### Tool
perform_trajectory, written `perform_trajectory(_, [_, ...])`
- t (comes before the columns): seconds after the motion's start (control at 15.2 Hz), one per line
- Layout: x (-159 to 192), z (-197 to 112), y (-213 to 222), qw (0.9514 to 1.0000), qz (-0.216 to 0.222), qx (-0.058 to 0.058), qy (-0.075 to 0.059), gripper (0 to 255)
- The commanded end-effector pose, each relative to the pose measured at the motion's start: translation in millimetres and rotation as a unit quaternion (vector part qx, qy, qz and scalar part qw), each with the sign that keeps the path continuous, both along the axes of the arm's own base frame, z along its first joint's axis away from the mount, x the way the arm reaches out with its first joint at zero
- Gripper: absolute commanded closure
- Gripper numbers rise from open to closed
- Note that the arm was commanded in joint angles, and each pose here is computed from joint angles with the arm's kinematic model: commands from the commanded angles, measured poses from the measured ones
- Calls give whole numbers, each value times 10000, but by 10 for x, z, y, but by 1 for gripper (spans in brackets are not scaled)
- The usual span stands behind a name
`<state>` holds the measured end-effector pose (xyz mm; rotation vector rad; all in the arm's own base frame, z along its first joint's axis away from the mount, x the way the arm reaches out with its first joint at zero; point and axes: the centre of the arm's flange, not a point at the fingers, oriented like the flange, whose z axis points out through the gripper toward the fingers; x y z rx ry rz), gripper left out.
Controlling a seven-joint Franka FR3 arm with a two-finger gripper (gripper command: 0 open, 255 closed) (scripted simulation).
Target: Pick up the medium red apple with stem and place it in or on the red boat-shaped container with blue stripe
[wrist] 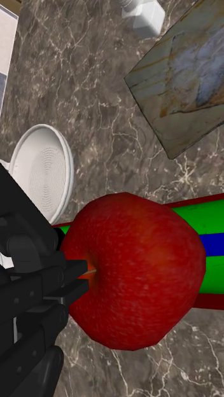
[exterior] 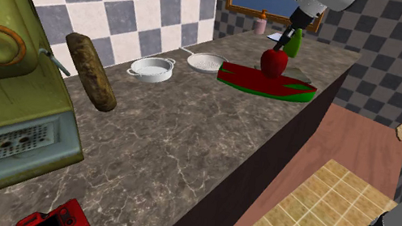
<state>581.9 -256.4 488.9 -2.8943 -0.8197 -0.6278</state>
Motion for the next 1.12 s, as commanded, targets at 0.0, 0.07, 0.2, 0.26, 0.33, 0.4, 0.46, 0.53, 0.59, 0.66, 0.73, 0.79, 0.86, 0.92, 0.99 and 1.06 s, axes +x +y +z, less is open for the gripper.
perform_trajectory(0.0, [1, -10, 1, 10000, 0, -1, -3, 255])
perform_trajectory(0.07, [1, -10, 1, 10000, 0, -1, -3, 255])
perform_trajectory(0.2, [1, -10, 1, 10000, 0, -1, -3, 255])
perform_trajectory(0.26, [1, -10, 1, 10000, 0, -1, -3, 255])
perform_trajectory(0.33, [0, -10, 1, 10000, 0, -1, -3, 0])
perform_trajectory(0.4, [0, -10, 1, 10000, 0, -1, -3, 0])
perform_trajectory(0.46, [0, -10, 1, 10000, 0, -1, -3, 0])
perform_trajectory(0.53, [0, -10, 1, 10000, 0, -1, -3, 0])
perform_trajectory(0.59, [0, -10, 1, 10000, 0, -1, -3, 0])
perform_trajectory(0.66, [0, -10, 1, 10000, 0, -1, -3, 0])
perform_trajectory(0.73, [-48, 110, -22, 10000, 0, -1, -3, 0])
perform_trajectory(0.79, [-96, 231, -45, 10000, 0, -1, -3, 0])
perform_trajectory(0.86, [-145, 352, -68, 10000, 0, -1, -3, 0])
perform_trajectory(0.92, [-183, 447, -86, 10000, 0, -1, -3, 0])
perform_trajectory(0.99, [-183, 447, -86, 10000, 0, -1, -3, 0])
perform_trajectory(1.06, [-183, 447, -86, 10000, -1, -1, -3, 0])
